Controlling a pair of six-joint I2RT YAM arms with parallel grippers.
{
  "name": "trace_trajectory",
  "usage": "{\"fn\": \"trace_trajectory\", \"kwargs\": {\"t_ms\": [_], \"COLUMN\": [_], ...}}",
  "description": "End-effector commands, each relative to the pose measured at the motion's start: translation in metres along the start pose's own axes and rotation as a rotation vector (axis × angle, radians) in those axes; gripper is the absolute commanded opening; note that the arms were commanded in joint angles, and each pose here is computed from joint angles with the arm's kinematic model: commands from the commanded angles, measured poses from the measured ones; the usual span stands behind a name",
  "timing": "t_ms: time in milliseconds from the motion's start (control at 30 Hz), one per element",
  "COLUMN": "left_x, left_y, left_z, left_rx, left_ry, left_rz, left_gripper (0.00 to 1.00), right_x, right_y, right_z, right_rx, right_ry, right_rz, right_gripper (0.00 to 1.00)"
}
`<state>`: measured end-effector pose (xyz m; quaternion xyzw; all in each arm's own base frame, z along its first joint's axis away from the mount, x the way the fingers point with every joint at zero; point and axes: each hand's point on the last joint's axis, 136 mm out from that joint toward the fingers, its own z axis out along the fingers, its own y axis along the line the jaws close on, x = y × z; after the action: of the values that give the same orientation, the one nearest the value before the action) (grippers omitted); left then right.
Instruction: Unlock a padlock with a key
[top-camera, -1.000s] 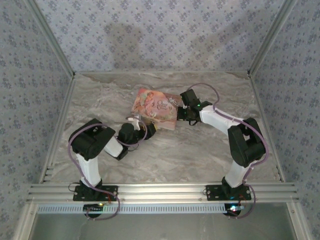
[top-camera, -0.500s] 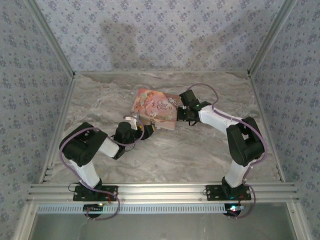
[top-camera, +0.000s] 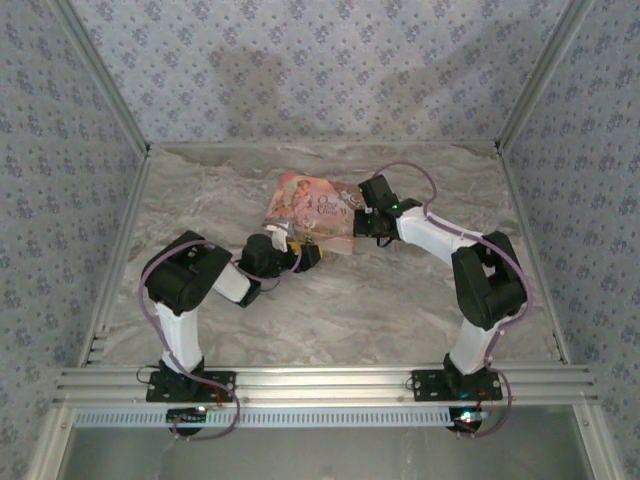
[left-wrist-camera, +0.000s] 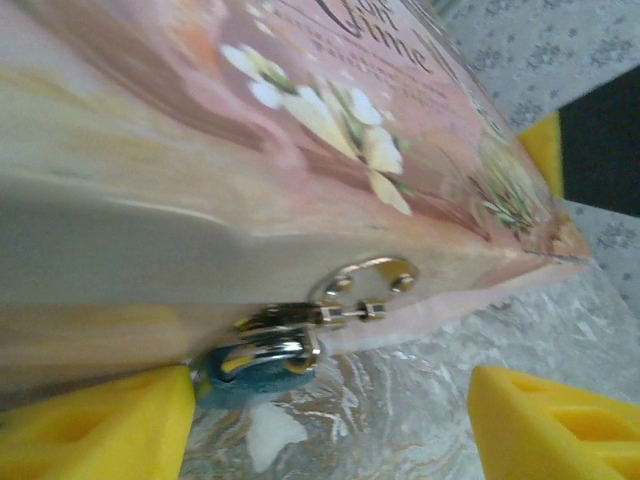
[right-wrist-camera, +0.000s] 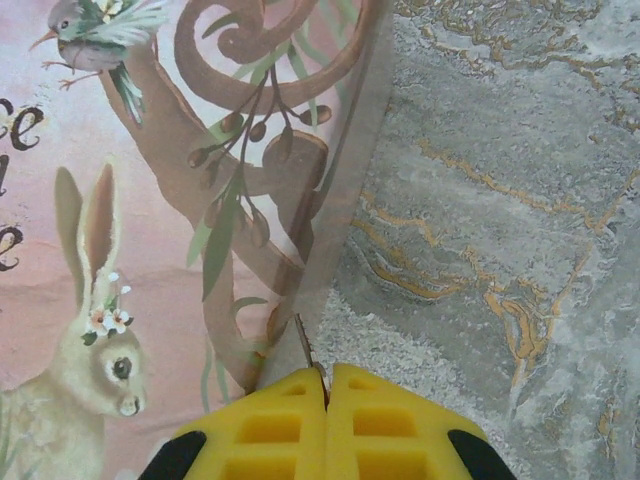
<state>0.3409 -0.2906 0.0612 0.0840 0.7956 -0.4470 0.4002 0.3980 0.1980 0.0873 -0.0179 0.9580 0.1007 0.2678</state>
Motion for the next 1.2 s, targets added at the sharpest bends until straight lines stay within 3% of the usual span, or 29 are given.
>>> {"fn": "trace_trajectory", "kwargs": {"t_ms": [0,433,667,800,933,1167], "left_x": [-0.001,-0.011,-0.005,-0.009,-0.010,-0.016], "left_y": [-0.024,-0.018,0.017,0.001,-0.022,-0.028], "left_z": [0.006,0.005,0.007,0.002,-0.007,-0.008], "left_rx": [0.123,0.106,-0.082,0.021,0.129,0.148], "left_ry": [0.016,-0.086,-0.084,-0.111,-0.085,-0.087], "left_rz": [0.023,-0.006,-0.041,-0.040,-0.026,-0.006], "left_gripper": [0.70,0.74,0.76,0.67,0.67,0.70], "right_x": [-0.007,-0.002,-0.003,-0.003,-0.001,0.000], "right_y": [0.000,-0.003,0.000,-0.001,-0.002,-0.001], "right_z": [0.003,0.004,0.001,0.002,0.003,0.004], "right_rx": [0.012,0.017,0.012,0.016,0.017,0.013], "right_ry": [-0.006,-0.001,-0.009,-0.009,-0.007,-0.007], "right_rz": [-0.012,-0.003,-0.009,-0.008,-0.007,0.001], "right_gripper": [0.00,0.00,0.00,0.00,0.00,0.00]}}
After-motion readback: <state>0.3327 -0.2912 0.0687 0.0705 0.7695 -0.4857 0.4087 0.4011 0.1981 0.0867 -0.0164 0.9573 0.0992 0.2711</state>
